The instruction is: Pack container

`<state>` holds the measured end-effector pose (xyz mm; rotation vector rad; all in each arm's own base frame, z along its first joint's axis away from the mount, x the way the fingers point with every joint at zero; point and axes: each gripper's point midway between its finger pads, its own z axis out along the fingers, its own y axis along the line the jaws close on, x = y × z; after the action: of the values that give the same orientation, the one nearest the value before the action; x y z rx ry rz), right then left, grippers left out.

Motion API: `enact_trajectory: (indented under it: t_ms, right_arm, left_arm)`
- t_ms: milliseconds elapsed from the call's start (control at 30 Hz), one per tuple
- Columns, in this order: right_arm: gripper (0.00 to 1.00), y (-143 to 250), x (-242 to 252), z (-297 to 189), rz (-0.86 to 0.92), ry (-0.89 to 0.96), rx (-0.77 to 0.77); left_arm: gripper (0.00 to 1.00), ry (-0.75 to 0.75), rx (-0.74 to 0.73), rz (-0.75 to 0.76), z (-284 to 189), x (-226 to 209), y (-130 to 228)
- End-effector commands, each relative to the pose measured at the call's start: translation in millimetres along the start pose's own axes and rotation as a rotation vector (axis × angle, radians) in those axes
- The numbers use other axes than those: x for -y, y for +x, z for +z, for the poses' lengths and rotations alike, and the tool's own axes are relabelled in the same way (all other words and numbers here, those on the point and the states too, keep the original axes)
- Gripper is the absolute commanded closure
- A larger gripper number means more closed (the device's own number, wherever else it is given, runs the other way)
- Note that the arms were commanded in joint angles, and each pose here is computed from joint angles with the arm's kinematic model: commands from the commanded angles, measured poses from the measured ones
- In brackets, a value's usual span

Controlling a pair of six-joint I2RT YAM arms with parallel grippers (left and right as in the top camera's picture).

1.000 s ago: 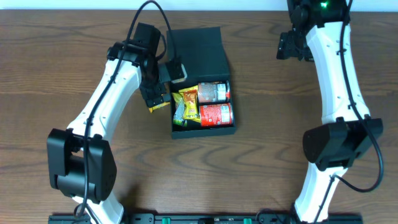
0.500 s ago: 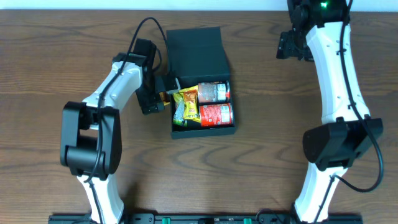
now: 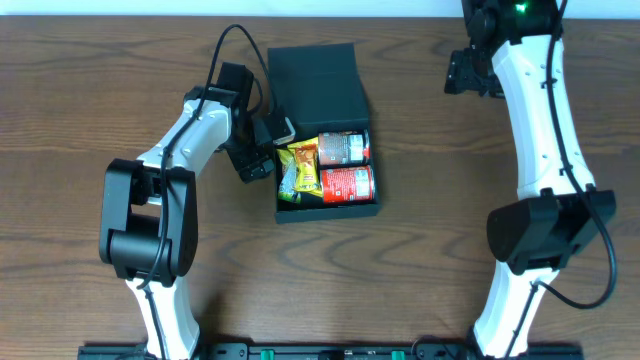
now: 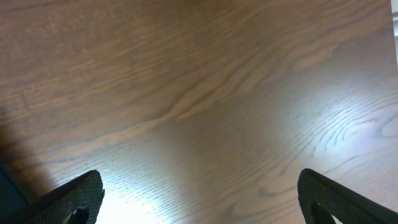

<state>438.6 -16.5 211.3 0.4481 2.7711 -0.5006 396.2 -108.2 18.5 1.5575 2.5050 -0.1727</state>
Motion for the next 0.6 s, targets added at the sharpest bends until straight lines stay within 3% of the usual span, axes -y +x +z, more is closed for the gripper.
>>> enact_trajectory:
  t_ms: [0, 567]
  right_arm:
    - [0.01, -5, 4, -10, 0.018, -0.01, 0.03]
    - [0.01, 0, 6, -10, 0.01, -0.002, 0.013]
  left_arm:
    - [0.08, 0.016, 0.01, -0.04, 1, 3, -2]
    - [0.08, -0.002, -0.069, -0.047, 20, -6, 18]
